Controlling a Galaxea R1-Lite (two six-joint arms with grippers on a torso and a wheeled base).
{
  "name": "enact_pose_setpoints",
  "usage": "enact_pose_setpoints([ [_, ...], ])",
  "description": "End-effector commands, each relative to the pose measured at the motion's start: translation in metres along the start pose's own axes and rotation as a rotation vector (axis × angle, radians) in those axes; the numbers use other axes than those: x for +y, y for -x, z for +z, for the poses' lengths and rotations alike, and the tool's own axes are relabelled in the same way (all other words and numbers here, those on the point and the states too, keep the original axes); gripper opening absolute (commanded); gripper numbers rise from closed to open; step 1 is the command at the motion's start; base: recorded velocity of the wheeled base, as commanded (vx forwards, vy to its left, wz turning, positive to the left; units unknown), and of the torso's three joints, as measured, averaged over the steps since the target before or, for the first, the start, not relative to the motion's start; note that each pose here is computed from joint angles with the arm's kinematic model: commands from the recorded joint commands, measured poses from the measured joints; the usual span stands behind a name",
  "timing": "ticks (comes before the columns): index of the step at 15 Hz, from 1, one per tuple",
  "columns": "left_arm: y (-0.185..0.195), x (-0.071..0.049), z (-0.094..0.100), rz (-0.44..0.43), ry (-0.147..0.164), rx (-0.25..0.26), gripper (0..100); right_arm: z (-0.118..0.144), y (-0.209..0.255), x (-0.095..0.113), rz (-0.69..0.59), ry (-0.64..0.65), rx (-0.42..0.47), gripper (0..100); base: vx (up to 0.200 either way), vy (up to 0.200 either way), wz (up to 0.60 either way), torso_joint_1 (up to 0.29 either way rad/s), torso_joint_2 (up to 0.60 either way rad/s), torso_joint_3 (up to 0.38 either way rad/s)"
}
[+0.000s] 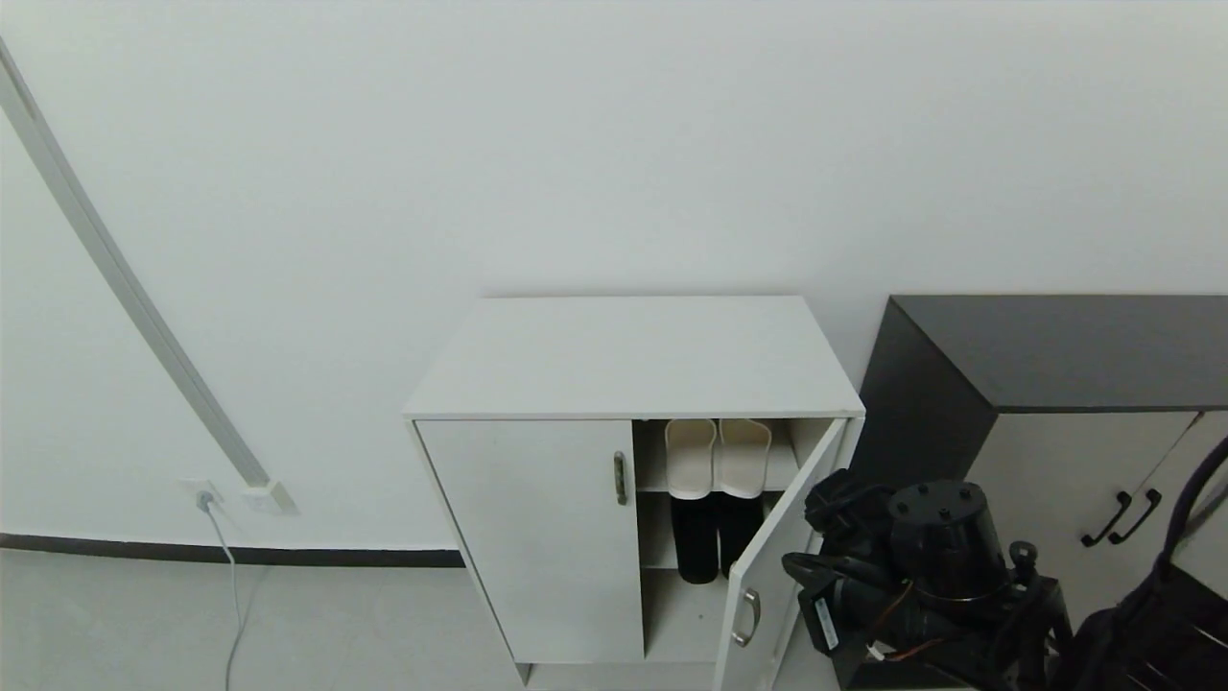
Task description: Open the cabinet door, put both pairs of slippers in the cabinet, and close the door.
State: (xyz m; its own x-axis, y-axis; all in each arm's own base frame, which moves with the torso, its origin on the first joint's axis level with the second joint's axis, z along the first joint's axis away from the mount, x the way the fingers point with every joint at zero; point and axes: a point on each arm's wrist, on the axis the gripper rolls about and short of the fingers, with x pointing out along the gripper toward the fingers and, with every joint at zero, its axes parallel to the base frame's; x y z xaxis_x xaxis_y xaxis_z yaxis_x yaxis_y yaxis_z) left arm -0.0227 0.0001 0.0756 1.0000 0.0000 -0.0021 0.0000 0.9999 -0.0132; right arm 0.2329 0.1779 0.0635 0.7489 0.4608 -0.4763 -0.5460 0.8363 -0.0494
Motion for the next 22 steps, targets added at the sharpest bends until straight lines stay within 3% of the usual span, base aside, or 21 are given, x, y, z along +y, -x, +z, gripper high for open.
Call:
enact_pose_setpoints([
  [1,0.0,0.0,0.0,0.0,0.001,0.001,0,-0.003,-0.022,0.001,-0.006,-0.001,0.017,0,0.0,0.0,0.0,0.0,0.0,0.0],
  [13,0.0,0.0,0.0,0.0,0.001,0.002,0,0.009,-0.101,-0.002,-0.034,-0.017,-0.049,0,0.0,0.0,0.0,0.0,0.0,0.0],
  [22,0.0,0.0,0.0,0.002,0.002,0.002,0,0.012,-0.139,-0.019,-0.076,-0.044,-0.091,0,0.0,0.0,0.0,0.0,0.0,0.0],
])
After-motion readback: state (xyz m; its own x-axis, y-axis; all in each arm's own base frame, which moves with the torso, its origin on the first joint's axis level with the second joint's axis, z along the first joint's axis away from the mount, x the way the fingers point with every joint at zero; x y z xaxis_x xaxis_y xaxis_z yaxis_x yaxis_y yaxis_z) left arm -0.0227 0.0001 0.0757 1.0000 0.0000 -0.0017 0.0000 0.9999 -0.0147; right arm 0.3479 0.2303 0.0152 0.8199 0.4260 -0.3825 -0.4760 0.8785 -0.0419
